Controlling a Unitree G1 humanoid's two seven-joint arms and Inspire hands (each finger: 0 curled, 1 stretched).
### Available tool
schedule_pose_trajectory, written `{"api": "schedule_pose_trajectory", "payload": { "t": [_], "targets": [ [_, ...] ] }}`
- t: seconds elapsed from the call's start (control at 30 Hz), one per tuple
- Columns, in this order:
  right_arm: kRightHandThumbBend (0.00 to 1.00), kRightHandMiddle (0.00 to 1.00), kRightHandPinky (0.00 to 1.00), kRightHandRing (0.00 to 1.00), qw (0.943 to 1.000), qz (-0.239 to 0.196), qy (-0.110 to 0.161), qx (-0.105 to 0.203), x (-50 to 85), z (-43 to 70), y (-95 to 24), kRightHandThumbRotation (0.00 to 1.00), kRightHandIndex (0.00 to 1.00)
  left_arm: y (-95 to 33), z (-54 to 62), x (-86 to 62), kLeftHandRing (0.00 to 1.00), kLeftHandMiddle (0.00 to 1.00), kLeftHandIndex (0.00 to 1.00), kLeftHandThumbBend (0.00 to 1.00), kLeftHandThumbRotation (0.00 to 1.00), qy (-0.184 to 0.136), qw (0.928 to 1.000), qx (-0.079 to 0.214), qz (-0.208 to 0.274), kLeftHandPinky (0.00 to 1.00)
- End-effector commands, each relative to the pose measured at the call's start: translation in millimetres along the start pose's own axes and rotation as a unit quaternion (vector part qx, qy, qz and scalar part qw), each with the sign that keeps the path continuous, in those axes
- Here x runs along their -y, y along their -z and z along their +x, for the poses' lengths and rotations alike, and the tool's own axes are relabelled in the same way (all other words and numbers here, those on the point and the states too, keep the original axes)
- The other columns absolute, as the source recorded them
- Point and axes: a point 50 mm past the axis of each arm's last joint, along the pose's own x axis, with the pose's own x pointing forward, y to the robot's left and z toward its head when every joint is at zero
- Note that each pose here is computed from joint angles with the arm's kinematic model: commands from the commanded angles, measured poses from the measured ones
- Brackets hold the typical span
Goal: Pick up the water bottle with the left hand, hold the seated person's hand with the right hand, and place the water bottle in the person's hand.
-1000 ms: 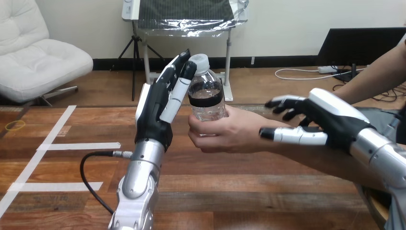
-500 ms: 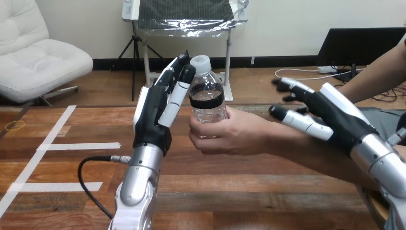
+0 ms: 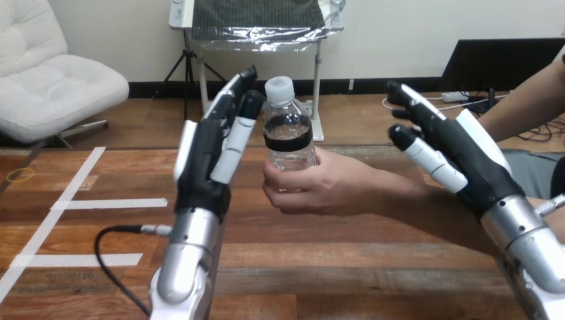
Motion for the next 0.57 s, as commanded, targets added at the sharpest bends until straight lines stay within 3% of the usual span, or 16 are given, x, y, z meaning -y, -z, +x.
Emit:
{"api": "schedule_pose_trajectory", "payload": {
  "t": [0.0, 0.13, 0.23, 0.53],
  "targets": [
    [0.94, 0.95, 0.90, 0.94, 0.9961, 0.030, 0.046, 0.069, 6.3, 3.5, -19.3, 1.00, 0.96, -33.0, 1.3, 2.4, 0.94, 0.90, 0.86, 0.74, 0.85, 0.008, 0.9966, 0.081, -0.001, 0.90],
    [0.97, 0.95, 0.92, 0.94, 0.9934, 0.044, 0.051, 0.093, 3.9, 0.5, -23.3, 1.00, 0.96, -39.3, -5.1, 1.4, 0.92, 0.90, 0.84, 0.76, 0.84, 0.007, 0.9959, 0.090, -0.004, 0.88],
    [0.97, 0.94, 0.92, 0.93, 0.9875, 0.082, 0.053, 0.124, 0.5, -1.8, -27.8, 1.00, 0.95, -45.4, -10.4, 0.9, 0.91, 0.89, 0.83, 0.75, 0.84, 0.012, 0.9948, 0.101, -0.009, 0.87],
    [0.96, 0.94, 0.92, 0.94, 0.9792, 0.107, 0.055, 0.163, -9.2, -16.3, -44.2, 1.00, 0.95, -60.6, -31.1, -2.3, 0.88, 0.86, 0.80, 0.72, 0.81, 0.012, 0.9913, 0.130, -0.018, 0.81]
  ]
}}
